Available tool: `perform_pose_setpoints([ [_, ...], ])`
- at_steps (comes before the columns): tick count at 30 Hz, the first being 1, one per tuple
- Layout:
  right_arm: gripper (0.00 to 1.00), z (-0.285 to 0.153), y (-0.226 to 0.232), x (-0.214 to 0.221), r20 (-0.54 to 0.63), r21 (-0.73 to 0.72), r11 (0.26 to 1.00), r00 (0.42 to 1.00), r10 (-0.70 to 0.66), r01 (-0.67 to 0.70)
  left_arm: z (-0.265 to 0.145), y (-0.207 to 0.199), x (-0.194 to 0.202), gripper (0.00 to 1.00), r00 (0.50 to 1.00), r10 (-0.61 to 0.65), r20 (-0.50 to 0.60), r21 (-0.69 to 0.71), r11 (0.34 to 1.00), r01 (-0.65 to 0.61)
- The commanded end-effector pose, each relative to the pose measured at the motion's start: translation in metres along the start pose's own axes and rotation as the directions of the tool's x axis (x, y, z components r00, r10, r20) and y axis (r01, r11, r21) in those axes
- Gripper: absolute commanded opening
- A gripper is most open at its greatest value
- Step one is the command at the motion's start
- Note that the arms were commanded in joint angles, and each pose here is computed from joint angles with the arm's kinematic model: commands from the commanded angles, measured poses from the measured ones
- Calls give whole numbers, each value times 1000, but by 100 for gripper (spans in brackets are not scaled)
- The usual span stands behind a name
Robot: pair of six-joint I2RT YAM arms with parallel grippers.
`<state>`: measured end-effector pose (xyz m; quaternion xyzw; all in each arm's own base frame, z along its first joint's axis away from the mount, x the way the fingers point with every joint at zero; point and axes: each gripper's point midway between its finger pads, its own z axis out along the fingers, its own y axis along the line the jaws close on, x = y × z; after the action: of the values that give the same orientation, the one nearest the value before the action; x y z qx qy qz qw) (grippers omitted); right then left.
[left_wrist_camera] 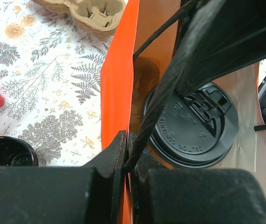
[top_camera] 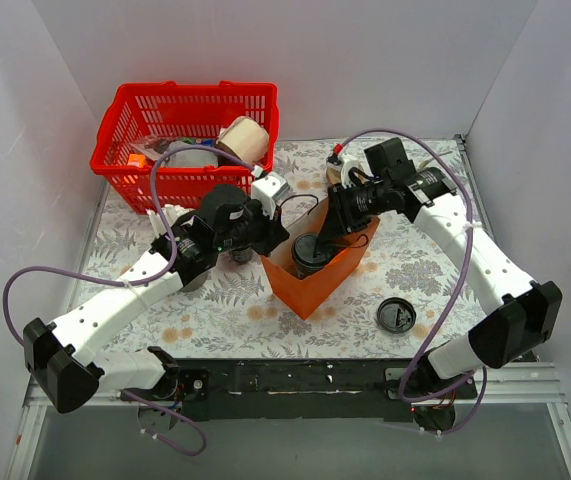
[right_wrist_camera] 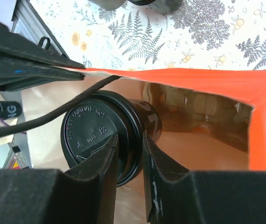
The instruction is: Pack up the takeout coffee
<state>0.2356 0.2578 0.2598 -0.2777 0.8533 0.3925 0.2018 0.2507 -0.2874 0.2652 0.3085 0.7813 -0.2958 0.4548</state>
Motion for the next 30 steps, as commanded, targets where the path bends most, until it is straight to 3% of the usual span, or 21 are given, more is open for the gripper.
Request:
perform_pose_setpoints([
  [1, 1, 4, -11, -11, 67, 60, 998, 998, 12, -16, -5, -5, -15, 0, 999, -10, 30, 19, 1000, 9],
  [30, 1, 70, -56, 48, -48, 266, 961, 995, 83, -68, -1, -8, -16, 0, 998, -52, 25, 33, 998, 51],
])
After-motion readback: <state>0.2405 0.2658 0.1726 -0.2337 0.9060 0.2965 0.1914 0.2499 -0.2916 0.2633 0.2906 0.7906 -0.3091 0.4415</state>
